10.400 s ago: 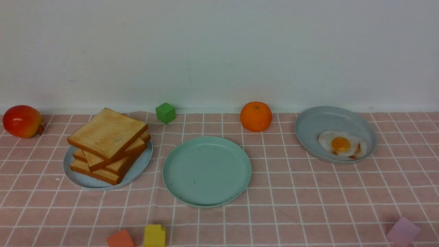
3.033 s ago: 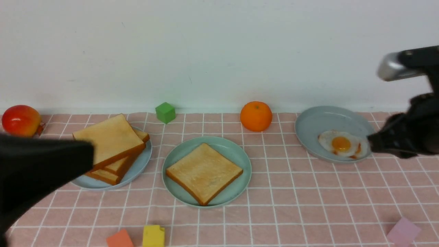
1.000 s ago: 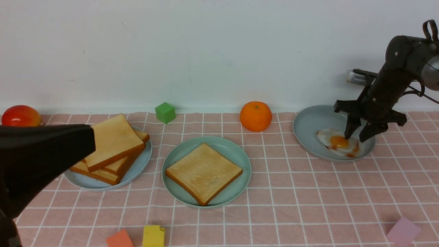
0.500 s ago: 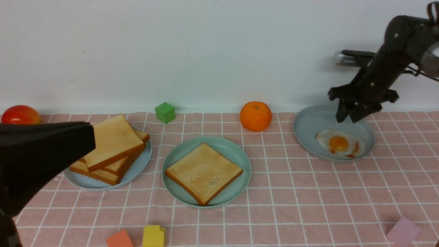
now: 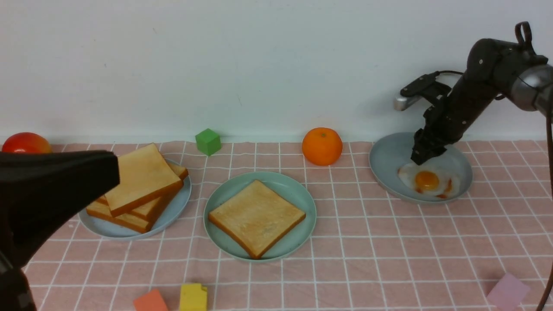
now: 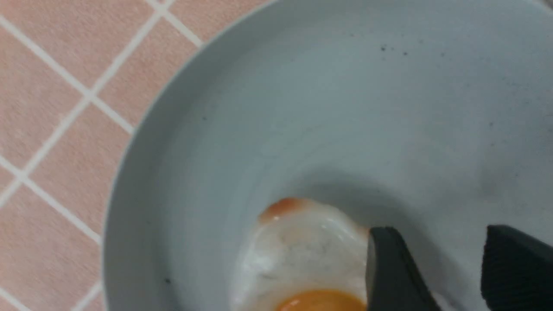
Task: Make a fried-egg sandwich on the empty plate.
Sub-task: Use the right arm to grab a fried egg
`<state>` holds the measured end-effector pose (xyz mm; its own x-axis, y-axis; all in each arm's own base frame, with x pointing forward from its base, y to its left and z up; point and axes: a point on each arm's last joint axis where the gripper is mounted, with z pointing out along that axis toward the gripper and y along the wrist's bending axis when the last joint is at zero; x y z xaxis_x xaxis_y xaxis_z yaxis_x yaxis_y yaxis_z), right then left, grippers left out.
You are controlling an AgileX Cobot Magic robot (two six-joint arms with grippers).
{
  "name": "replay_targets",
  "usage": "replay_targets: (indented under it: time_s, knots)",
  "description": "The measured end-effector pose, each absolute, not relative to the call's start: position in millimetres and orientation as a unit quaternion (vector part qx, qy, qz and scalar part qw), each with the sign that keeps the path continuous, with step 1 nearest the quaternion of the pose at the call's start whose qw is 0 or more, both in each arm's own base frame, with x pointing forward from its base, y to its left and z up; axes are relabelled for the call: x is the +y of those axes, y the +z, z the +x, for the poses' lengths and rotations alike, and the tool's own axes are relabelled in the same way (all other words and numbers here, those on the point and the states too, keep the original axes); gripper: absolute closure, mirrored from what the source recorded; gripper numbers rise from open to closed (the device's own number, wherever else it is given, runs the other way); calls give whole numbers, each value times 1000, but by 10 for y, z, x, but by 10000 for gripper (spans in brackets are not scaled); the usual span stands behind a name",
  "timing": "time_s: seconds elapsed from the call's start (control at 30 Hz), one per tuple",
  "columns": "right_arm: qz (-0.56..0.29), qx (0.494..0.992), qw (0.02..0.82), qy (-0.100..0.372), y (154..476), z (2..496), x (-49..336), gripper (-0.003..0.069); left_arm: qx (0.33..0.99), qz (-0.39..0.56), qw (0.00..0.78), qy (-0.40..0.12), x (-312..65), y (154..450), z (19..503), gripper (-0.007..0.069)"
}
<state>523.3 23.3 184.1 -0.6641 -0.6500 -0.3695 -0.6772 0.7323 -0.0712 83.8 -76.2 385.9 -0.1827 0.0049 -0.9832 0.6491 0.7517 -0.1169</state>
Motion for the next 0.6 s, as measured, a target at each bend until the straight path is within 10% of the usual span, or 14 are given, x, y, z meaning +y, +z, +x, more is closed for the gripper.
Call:
replay_targets:
  time_s: [0.6]
  knots:
    - [-399, 887, 217, 87, 1787, 5257, 51, 295, 714, 235, 608, -254, -754, 3867, 850, 631]
